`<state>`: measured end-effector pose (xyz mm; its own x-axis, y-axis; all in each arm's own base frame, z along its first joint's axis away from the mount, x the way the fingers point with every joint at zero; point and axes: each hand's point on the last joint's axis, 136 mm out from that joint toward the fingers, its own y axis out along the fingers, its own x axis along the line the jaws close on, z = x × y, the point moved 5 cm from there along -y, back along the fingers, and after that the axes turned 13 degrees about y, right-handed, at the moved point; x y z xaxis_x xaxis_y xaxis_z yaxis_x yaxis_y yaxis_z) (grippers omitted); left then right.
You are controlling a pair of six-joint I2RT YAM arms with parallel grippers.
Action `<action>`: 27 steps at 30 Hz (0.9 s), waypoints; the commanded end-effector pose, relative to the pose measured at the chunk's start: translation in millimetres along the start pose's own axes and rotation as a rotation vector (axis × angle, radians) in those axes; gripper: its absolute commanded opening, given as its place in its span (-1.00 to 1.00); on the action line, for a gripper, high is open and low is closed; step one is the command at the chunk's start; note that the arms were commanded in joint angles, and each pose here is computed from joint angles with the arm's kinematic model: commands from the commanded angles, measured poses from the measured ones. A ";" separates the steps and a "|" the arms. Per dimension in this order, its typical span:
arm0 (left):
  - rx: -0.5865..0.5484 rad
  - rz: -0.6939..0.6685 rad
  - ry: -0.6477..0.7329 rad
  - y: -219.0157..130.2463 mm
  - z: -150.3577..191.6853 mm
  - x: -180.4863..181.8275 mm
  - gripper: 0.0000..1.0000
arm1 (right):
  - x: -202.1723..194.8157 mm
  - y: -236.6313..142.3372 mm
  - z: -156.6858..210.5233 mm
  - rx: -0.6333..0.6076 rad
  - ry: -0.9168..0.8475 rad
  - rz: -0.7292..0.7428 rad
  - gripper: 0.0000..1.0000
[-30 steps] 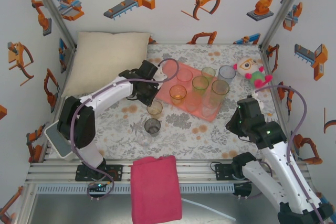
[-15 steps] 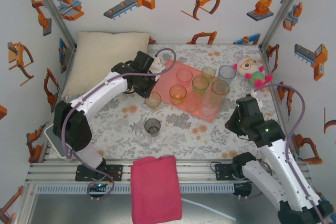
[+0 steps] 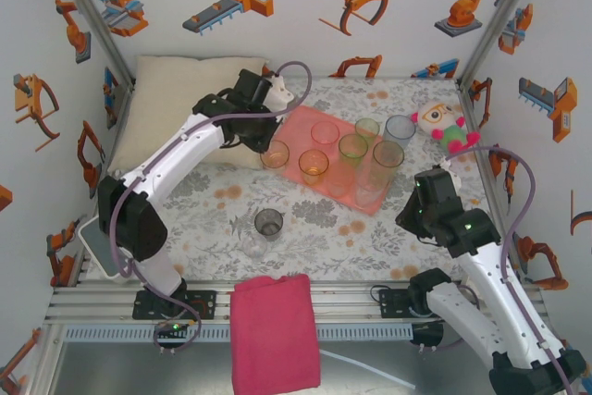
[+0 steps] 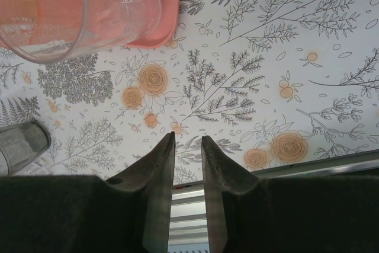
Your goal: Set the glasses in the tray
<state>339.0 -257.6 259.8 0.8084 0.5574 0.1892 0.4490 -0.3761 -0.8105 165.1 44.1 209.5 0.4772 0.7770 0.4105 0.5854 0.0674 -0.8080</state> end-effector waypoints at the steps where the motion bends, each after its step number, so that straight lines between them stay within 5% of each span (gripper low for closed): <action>1: -0.014 -0.014 0.009 1.8 -7.3 7.1 -0.70 | 0.0 2.5 0.3 -0.006 -0.009 0.005 -0.44; 27: -0.029 -0.043 -0.004 47.2 -20.0 33.2 -0.70 | -5.4 -5.2 -1.7 -0.017 -0.004 0.039 -0.44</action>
<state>384.1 -267.6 234.9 0.7891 0.5805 0.2009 0.4707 -0.3613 -0.8049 162.5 42.0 206.2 0.4909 0.7815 0.3849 0.5650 0.0507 -0.8235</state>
